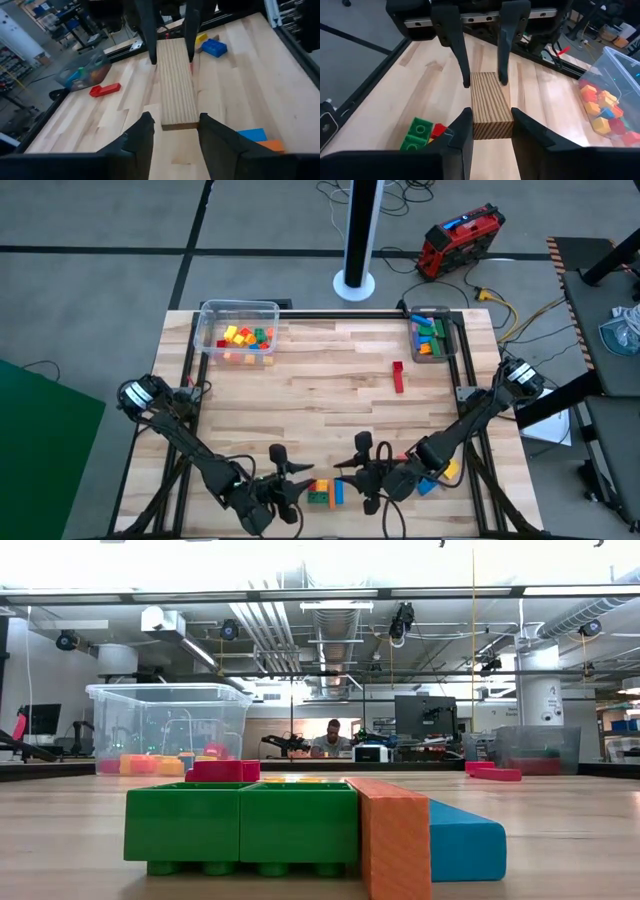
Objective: Sort blocks by size
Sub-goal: Put the brown rectangular wooden block into the black bin
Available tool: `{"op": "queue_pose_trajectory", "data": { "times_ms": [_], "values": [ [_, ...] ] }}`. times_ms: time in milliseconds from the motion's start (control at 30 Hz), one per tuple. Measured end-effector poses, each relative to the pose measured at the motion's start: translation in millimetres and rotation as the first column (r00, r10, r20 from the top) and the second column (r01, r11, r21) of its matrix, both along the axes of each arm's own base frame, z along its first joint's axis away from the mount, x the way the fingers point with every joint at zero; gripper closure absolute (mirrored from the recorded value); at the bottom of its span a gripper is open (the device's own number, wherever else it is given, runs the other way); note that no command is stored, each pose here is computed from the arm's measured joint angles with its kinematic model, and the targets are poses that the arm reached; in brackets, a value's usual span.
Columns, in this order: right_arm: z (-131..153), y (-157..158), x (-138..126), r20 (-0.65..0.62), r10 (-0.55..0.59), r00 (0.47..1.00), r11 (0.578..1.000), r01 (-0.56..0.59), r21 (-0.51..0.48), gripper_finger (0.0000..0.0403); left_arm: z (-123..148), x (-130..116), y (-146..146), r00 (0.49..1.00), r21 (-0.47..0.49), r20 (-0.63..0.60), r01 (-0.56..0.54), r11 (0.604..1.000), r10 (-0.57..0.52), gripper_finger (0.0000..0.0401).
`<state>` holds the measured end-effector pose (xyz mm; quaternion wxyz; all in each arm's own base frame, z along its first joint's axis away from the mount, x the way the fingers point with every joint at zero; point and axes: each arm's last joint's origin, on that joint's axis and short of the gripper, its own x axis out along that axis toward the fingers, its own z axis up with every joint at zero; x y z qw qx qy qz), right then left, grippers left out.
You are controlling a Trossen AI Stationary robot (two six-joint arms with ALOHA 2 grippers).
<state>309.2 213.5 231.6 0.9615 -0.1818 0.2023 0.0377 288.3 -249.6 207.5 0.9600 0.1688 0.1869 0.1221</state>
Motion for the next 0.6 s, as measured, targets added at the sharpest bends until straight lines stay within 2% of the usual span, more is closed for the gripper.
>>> {"op": "queue_pose_trajectory", "data": {
  "times_ms": [133,200,267,333,400,467,567,600],
  "values": [
    [3.1,-8.7,-2.3,-0.042,-0.025,0.999,1.000,0.025,0.003,0.0299,-3.9,-2.6,4.1,0.998,0.032,-0.012,-0.057,0.998,0.057,0.0245],
    [6.7,-16.7,-3.2,-0.066,-0.073,0.995,0.997,0.073,-0.003,0.0303,-6.1,-4.7,7.2,0.995,0.060,-0.012,-0.102,0.993,0.103,0.0234],
    [12.1,-28.6,-5.3,-0.089,-0.178,0.980,0.984,0.175,-0.044,0.0307,-8.6,-7.4,10.6,0.989,0.087,-0.009,-0.147,0.985,0.148,0.0225],
    [16.5,-47.5,-9.0,-0.125,-0.328,0.936,0.942,0.313,-0.124,0.0307,-11.3,-9.8,13.3,0.985,0.103,-0.020,-0.168,0.980,0.171,0.0219],
    [22.3,-71.2,-16.0,-0.151,-0.488,0.860,0.868,0.459,-0.192,0.0306,-13.9,-12.0,16.0,0.982,0.118,-0.037,-0.180,0.977,0.185,0.0217],
    [28.2,-100.1,-25.4,-0.164,-0.643,0.748,0.760,0.597,-0.258,0.0304,-16.2,-14.2,18.9,0.978,0.122,-0.051,-0.195,0.973,0.202,0.0216],
    [35.6,-148.6,-42.6,-0.175,-0.831,0.528,0.556,0.777,-0.296,0.0305,-19.4,-14.9,24.9,0.971,0.105,-0.078,-0.217,0.971,0.226,0.0216],
    [37.7,-165.4,-47.6,-0.177,-0.882,0.438,0.471,0.837,-0.277,0.0305,-20.4,-14.1,27.9,0.968,0.097,-0.099,-0.220,0.971,0.229,0.0216]
  ]
}}
